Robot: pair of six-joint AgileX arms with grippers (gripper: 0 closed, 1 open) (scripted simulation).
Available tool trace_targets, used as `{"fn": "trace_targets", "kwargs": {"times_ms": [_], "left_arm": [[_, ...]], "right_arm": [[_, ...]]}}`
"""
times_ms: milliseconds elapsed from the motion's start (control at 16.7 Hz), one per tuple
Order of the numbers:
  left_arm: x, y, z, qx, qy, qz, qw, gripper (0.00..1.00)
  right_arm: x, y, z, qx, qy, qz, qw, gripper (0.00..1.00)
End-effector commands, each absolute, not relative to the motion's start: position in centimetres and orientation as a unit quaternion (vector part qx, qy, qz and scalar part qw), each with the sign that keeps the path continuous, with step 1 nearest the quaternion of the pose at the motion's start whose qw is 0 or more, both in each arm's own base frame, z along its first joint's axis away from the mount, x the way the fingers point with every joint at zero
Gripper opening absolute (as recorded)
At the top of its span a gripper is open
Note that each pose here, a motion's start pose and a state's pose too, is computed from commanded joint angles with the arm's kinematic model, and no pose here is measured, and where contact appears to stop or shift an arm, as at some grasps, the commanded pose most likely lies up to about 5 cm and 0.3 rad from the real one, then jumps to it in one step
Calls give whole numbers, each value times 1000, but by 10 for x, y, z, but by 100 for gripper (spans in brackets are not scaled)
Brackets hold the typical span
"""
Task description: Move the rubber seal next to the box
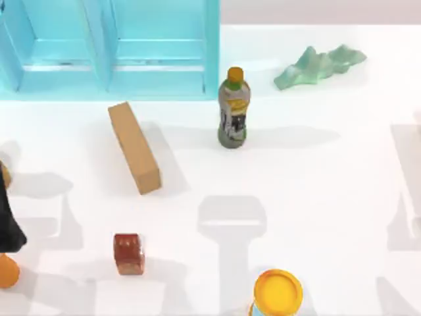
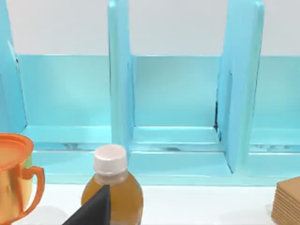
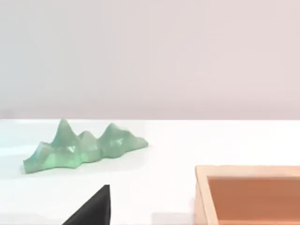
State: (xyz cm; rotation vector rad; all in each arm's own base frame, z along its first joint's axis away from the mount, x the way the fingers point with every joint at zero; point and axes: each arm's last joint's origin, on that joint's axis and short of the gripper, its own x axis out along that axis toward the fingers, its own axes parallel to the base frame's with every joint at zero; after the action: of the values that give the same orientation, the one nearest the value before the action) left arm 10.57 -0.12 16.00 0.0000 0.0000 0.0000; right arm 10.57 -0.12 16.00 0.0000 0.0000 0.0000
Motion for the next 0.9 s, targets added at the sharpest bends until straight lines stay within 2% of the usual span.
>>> {"fn": "trace_targets", "kwargs": {"times_ms": [240,420,660,900], "left_arm": [[106,-1,160,0,0,0,1000,100],[106,-1,160,0,0,0,1000,100],[106,-1,160,0,0,0,1000,100],[106,-1,160,0,0,0,1000,100]], "right_arm": [[106,1,165,4,8,10,1000,100],[107,9,188,24,48,55,997,100],[116,30,249,64,136,140,979,100],[146,72,333,101,245,221,939,100]]}}
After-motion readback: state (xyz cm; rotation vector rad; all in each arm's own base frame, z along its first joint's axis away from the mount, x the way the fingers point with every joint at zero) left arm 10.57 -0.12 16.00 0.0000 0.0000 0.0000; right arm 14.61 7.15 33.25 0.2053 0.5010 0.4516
